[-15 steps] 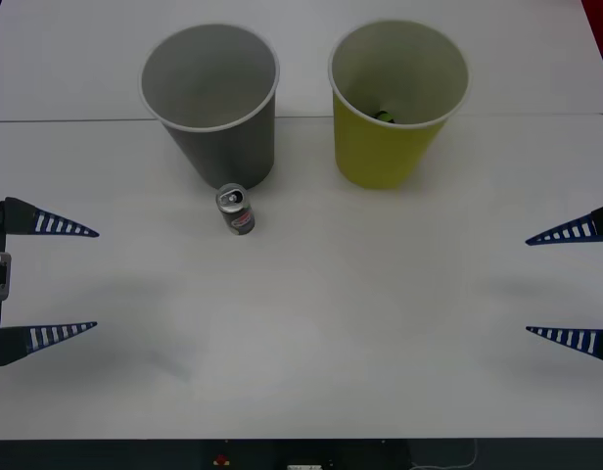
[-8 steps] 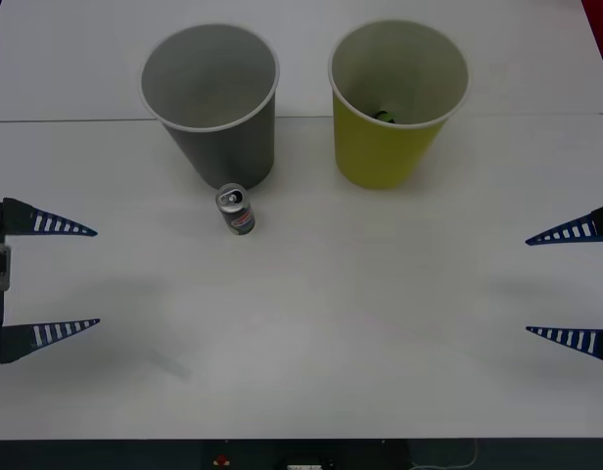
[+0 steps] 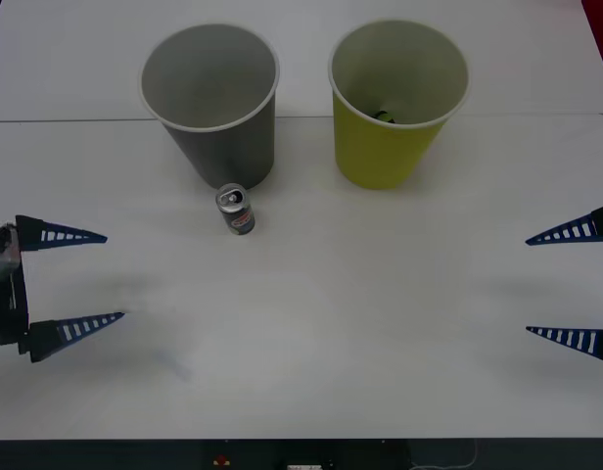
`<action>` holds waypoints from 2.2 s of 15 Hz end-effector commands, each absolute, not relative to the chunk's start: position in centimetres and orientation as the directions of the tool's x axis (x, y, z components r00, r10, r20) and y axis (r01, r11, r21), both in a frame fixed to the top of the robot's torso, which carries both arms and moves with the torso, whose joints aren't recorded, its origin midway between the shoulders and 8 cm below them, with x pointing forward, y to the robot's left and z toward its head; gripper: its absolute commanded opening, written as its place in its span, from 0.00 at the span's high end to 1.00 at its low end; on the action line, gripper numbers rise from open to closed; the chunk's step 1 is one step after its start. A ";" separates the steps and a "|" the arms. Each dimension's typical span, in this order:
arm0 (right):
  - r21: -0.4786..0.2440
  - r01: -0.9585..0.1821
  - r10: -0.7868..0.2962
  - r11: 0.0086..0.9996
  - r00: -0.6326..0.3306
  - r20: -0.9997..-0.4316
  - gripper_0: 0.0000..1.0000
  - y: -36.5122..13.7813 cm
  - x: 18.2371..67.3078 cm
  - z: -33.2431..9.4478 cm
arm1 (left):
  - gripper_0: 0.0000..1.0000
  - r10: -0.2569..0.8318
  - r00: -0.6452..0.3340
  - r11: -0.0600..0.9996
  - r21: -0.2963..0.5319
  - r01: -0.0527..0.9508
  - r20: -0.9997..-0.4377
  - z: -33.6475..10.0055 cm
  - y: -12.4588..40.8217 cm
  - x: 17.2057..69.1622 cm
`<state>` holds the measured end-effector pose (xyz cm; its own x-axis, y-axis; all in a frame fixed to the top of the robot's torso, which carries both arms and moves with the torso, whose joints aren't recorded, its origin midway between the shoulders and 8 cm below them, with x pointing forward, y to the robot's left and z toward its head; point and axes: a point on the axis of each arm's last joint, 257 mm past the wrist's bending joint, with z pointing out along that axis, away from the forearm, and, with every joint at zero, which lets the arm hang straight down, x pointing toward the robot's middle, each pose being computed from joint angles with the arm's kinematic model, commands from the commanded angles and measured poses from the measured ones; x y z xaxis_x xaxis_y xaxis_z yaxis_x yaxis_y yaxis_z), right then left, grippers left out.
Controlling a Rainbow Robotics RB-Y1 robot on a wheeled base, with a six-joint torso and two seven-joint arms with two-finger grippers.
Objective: Put the can into the green bin and the plastic bottle into the gray bin
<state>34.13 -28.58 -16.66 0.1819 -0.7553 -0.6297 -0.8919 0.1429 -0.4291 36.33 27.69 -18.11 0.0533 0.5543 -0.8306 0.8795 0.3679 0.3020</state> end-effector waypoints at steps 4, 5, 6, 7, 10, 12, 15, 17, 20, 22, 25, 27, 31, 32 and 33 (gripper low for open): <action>-0.429 -0.892 -0.755 0.143 0.182 -0.630 0.00 -28.6 34.1 -16.7 | 0.00 0.411 -0.049 0.515 0.188 0.836 -0.910 -18.9 26.7 38.0; -0.429 -0.892 -0.755 0.143 0.182 -0.630 0.00 -28.6 34.1 -16.7 | 0.00 0.378 -0.067 0.546 0.163 0.822 -0.923 -19.1 26.4 38.3; -0.429 -0.892 -0.755 0.143 0.182 -0.630 0.00 -28.6 34.1 -16.7 | 0.00 0.350 -0.084 0.568 0.140 0.811 -0.933 -19.4 26.2 38.6; -0.429 -0.892 -0.755 0.143 0.182 -0.630 0.00 -28.6 34.1 -16.7 | 0.00 0.315 -0.103 0.588 0.109 0.801 -0.944 -19.8 25.8 38.8; -0.429 -0.892 -0.755 0.143 0.182 -0.630 0.00 -28.6 34.1 -16.7 | 0.00 0.187 -0.171 0.616 -0.020 0.787 -0.967 -21.2 24.2 39.1; -0.429 -0.892 -0.755 0.143 0.182 -0.630 0.00 -28.6 34.1 -16.7 | 0.00 0.096 -0.212 0.617 -0.109 0.780 -0.973 -22.2 22.6 39.4; -0.429 -0.892 -0.755 0.143 0.182 -0.630 0.00 -28.6 34.1 -16.7 | 0.00 0.014 -0.180 0.626 -0.132 0.769 -0.983 -22.5 21.1 40.5; -0.429 -0.892 -0.755 0.143 0.182 -0.630 0.00 -28.6 34.1 -16.7 | 0.00 0.006 -0.148 0.648 -0.109 0.754 -0.989 -23.0 20.6 41.6; -0.429 -0.892 -0.755 0.143 0.182 -0.630 0.00 -28.6 34.1 -16.7 | 0.00 0.030 -0.069 0.698 -0.028 0.715 -0.997 -23.2 20.2 43.0; -0.429 -0.892 -0.755 0.143 0.182 -0.630 0.00 -28.6 34.1 -16.7 | 0.00 0.040 -0.034 0.730 0.006 0.683 -0.999 -23.1 20.2 44.0; -0.429 -0.892 -0.755 0.143 0.182 -0.630 0.00 -28.6 34.1 -16.7 | 0.00 0.051 0.002 0.777 0.042 0.628 -0.999 -23.2 19.8 45.6; -0.429 -0.892 -0.755 0.143 0.182 -0.630 0.00 -28.6 34.1 -16.7 | 0.00 0.043 0.014 0.799 0.043 0.600 -0.999 -23.3 19.0 46.4; -0.429 -0.892 -0.755 0.143 0.182 -0.630 0.00 -28.6 34.1 -16.7 | 0.00 0.048 0.010 0.817 0.045 0.575 -0.999 -24.2 18.4 47.9; -0.429 -0.892 -0.755 0.143 0.182 -0.630 0.00 -28.6 34.1 -16.7 | 0.00 0.050 0.010 0.818 0.047 0.574 -0.999 -24.4 18.3 48.4; -0.429 -0.892 -0.755 0.143 0.182 -0.630 0.00 -28.6 34.1 -16.7 | 0.00 0.054 0.010 0.817 0.050 0.575 -0.999 -24.5 18.0 48.7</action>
<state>34.13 -28.58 -16.66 0.1819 -0.7553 -0.6297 -0.8919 0.1429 -0.4291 48.44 18.20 -24.43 0.0097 0.0508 -0.9987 0.5740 0.8175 0.0472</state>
